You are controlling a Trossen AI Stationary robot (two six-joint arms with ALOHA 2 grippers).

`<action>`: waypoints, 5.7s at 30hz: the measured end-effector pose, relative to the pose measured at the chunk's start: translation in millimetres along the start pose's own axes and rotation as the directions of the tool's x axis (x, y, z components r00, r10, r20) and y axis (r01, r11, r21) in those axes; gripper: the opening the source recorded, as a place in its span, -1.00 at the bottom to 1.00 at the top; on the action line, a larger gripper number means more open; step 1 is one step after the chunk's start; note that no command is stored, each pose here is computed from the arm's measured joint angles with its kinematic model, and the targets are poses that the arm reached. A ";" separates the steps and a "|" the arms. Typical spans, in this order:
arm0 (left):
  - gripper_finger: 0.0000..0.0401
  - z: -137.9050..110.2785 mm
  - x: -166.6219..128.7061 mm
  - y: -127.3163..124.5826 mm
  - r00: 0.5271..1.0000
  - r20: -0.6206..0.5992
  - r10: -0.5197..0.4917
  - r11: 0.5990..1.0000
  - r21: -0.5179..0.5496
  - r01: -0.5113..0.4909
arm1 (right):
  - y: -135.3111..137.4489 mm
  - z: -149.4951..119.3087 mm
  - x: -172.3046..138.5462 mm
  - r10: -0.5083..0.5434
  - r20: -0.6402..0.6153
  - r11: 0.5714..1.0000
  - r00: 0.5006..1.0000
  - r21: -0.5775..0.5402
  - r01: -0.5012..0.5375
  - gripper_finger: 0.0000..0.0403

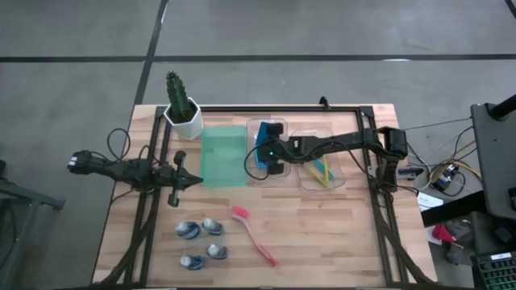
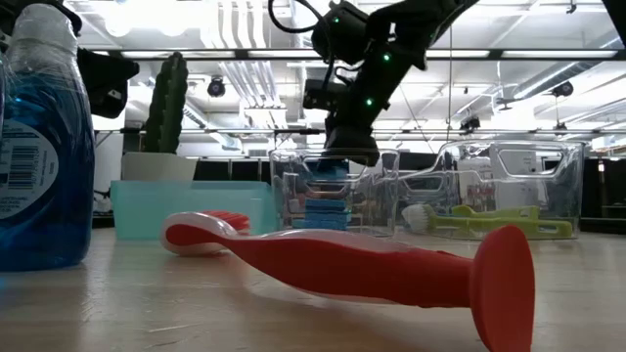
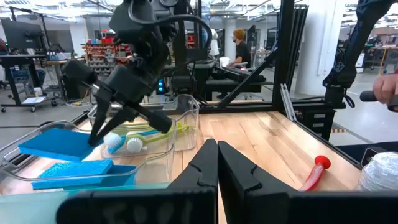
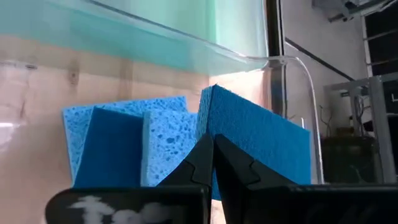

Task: Pick & Place Kitchen Sink Supplies
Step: Put the dark blue sponge into the left transparent bin, then put the red dish brush into the right transparent bin

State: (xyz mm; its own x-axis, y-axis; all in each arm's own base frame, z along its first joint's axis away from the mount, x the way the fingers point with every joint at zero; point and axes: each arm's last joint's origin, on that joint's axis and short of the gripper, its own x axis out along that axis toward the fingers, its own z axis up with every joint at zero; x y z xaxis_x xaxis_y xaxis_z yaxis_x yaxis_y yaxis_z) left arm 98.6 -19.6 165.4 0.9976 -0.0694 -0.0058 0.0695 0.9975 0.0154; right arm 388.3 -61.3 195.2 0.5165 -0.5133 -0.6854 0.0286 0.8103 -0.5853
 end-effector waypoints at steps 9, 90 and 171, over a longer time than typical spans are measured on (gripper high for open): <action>-0.99 0.0 0.0 0.0 1.000 0.000 0.000 1.000 0.000 0.000 | 7.0 -8.3 5.6 0.042 0.018 0.999 0.999 0.005 -0.043 -0.96; -0.99 0.0 0.0 0.0 1.000 0.000 0.000 1.000 0.000 0.000 | 135.1 84.3 -89.9 0.545 0.303 0.584 0.782 0.532 -0.613 -0.01; -0.99 -0.2 0.1 0.0 1.000 -0.002 0.000 1.000 0.000 0.000 | -22.1 15.4 -168.4 0.163 -0.434 0.588 0.886 0.764 0.266 -0.76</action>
State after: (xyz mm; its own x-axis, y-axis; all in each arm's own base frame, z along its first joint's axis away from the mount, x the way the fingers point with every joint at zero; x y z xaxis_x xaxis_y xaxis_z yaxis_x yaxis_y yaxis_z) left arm 98.7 -19.6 165.2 0.9975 -0.0697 -0.0077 0.0699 0.9974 0.0153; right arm 313.9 11.6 330.3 0.0911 -0.4458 -0.8905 0.8080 0.5557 -0.1955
